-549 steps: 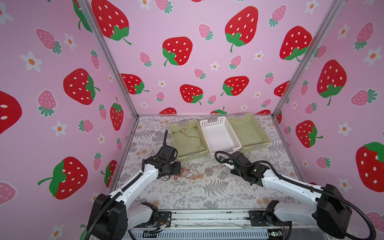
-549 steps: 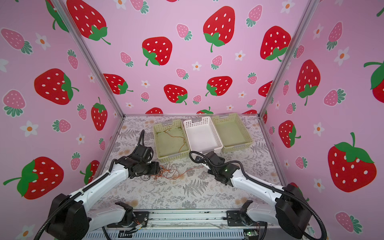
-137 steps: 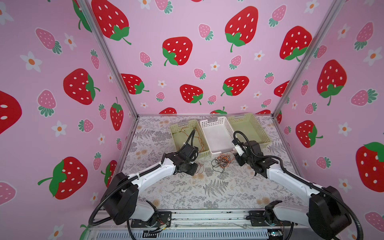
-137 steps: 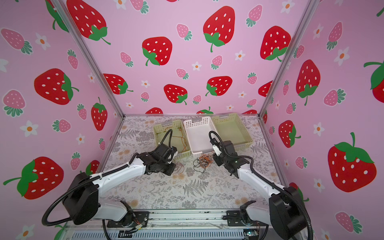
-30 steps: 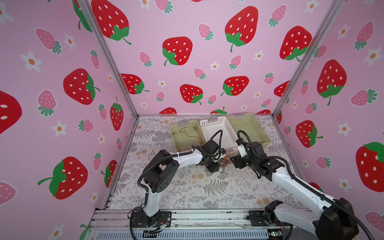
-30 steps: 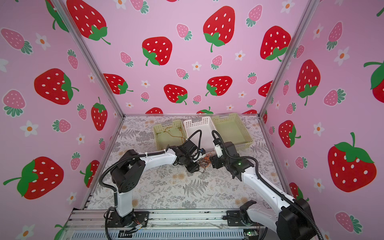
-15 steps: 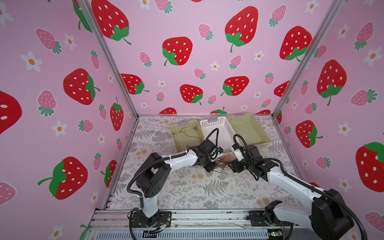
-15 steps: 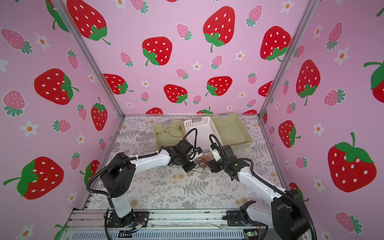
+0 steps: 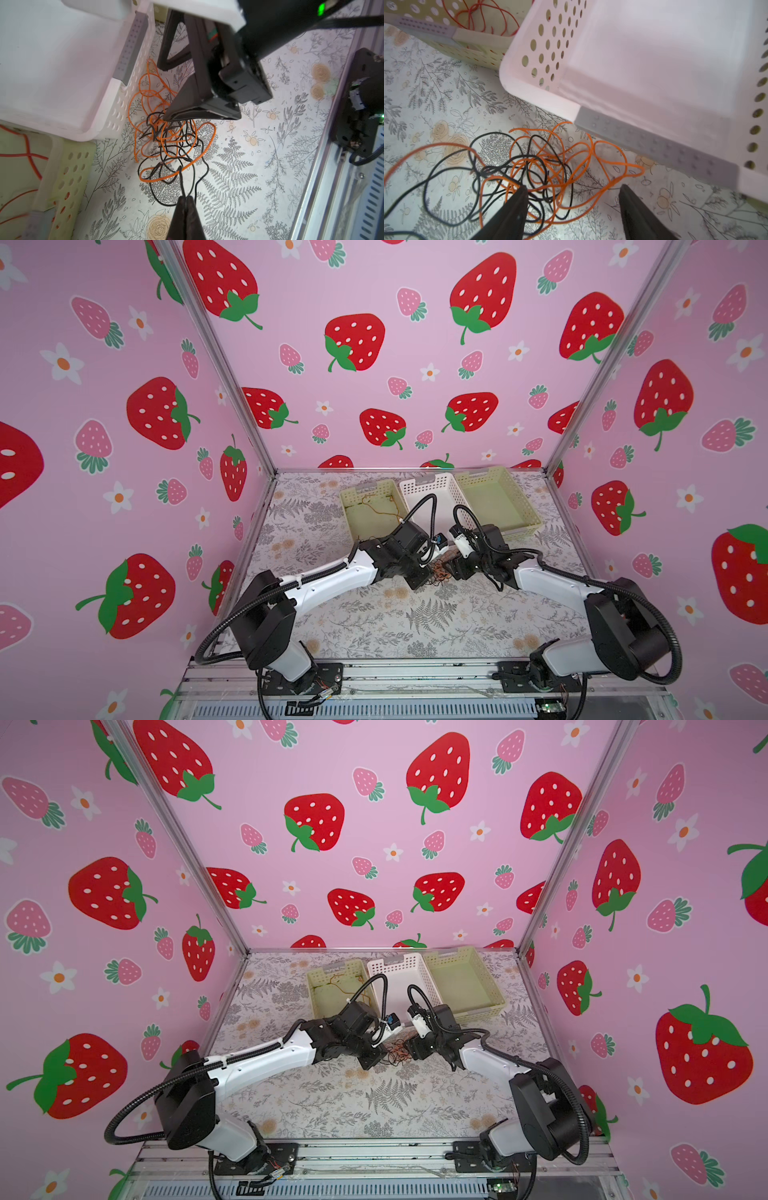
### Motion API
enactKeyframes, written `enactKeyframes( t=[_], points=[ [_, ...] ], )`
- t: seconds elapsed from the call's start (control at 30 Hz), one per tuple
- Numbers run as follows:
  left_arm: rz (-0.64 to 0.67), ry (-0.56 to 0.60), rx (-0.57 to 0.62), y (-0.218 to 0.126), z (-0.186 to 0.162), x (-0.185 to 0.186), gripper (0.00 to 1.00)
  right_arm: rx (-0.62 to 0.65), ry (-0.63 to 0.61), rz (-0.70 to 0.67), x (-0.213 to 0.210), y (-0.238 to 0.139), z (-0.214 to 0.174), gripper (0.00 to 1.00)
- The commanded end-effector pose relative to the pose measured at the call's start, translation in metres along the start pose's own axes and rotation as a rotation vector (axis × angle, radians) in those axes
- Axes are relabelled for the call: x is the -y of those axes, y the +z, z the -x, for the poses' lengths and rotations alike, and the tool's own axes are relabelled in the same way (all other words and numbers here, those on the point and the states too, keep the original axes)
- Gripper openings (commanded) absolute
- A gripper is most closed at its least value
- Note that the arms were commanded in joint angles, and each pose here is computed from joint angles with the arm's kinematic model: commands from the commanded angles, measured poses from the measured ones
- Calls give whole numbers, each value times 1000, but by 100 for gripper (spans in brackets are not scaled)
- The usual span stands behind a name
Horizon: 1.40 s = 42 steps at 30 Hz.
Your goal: Untangle the cables
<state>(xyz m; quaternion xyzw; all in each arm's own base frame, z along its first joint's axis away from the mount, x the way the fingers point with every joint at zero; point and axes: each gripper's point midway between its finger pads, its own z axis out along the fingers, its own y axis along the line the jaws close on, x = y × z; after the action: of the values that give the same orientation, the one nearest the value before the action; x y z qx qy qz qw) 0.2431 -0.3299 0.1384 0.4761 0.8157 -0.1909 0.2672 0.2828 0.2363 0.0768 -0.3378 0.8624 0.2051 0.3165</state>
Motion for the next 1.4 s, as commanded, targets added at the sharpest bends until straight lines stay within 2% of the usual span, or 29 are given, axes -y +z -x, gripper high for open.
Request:
enactKeyframes(
  t=[0.0,0.17,0.27,0.37,0.47,0.57,0.67,0.83,1.0,1.17,1.37],
  points=[
    [29,51,2,-15,-2,0,0,88,-33,36,-7,-12,27,71],
    [28,113,71,-30,4,7,0,123,-51,137,-27,-21,26,70],
    [40,133,90,-39,8,7,0,91,-33,75,-18,-27,27,66],
    [81,144,92,-48,11,2,0,166,-64,53,-21,-54,43,63],
    [103,152,94,-53,13,-1,0,252,-121,152,-46,-80,53,54],
    [116,148,99,-57,17,-3,0,288,-176,274,-78,-96,53,52],
    [126,138,106,-59,20,-5,0,237,-207,307,-97,-89,37,52],
    [145,122,146,-70,26,-6,0,138,-193,331,-104,-66,14,52],
    [150,113,189,-84,33,-5,0,137,-188,310,-107,-50,18,52],
    [140,102,197,-84,32,-3,0,118,-171,342,-111,-38,26,47],
    [165,98,210,-86,34,-6,0,97,-182,483,-134,-35,30,44]
  ],
)
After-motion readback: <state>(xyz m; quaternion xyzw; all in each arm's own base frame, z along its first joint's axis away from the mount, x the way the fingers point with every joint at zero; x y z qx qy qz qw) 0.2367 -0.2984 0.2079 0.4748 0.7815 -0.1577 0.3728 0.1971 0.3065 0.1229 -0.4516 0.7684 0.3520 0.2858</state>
